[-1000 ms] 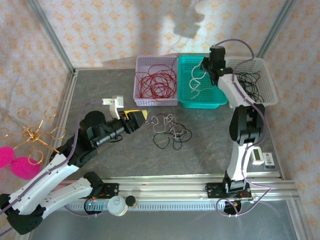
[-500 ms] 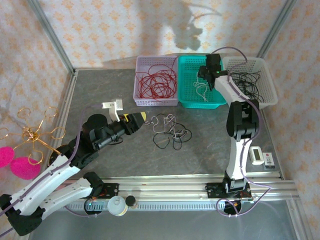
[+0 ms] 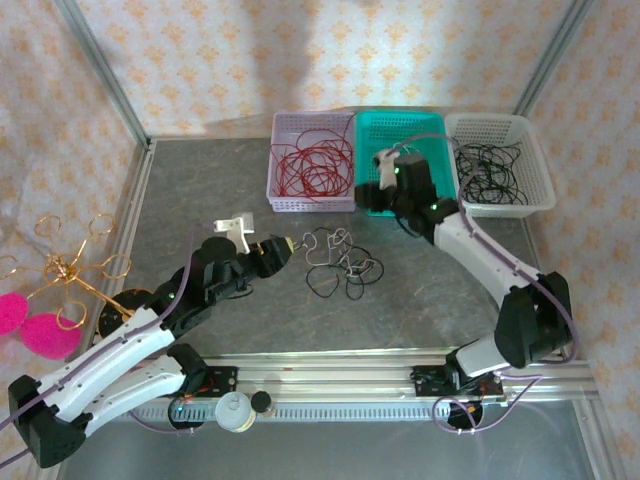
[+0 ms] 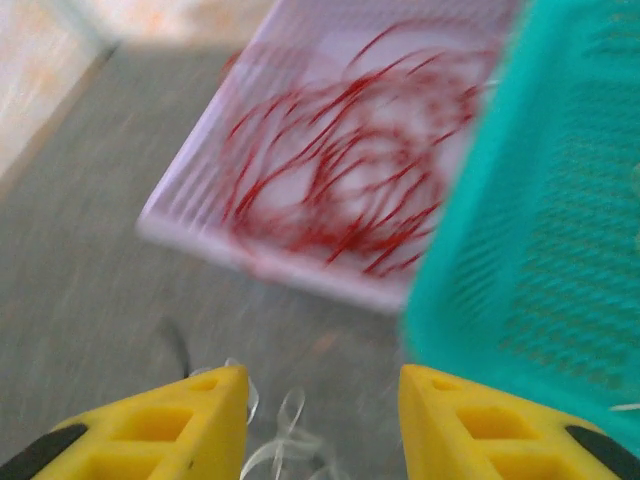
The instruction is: Untangle the cables
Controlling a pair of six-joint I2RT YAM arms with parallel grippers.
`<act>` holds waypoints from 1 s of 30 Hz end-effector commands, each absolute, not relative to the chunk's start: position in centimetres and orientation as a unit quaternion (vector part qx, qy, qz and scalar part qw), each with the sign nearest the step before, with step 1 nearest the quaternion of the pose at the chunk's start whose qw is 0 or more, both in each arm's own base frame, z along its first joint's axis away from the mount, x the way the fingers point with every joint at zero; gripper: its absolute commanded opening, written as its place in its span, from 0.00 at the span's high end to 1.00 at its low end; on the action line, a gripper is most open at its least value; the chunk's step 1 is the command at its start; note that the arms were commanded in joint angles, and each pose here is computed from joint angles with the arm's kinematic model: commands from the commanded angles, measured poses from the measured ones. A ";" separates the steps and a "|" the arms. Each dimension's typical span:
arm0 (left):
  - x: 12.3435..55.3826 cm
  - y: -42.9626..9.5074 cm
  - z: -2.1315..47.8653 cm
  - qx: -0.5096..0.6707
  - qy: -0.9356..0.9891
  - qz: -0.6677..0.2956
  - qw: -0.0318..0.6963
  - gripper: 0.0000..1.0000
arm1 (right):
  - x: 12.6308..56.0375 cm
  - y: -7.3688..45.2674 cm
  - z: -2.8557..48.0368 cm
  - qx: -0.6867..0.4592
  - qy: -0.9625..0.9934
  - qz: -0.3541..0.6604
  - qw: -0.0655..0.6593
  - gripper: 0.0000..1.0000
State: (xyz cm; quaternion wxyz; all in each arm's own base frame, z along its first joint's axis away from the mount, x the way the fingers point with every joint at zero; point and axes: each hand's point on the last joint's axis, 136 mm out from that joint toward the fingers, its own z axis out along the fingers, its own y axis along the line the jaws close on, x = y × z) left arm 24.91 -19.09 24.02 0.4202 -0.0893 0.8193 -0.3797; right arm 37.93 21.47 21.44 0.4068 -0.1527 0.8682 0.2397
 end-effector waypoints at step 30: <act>24.6 -17.6 21.5 -0.122 0.834 -0.352 0.408 0.46 | 33.8 25.4 11.0 -0.707 0.582 0.141 0.377 0.40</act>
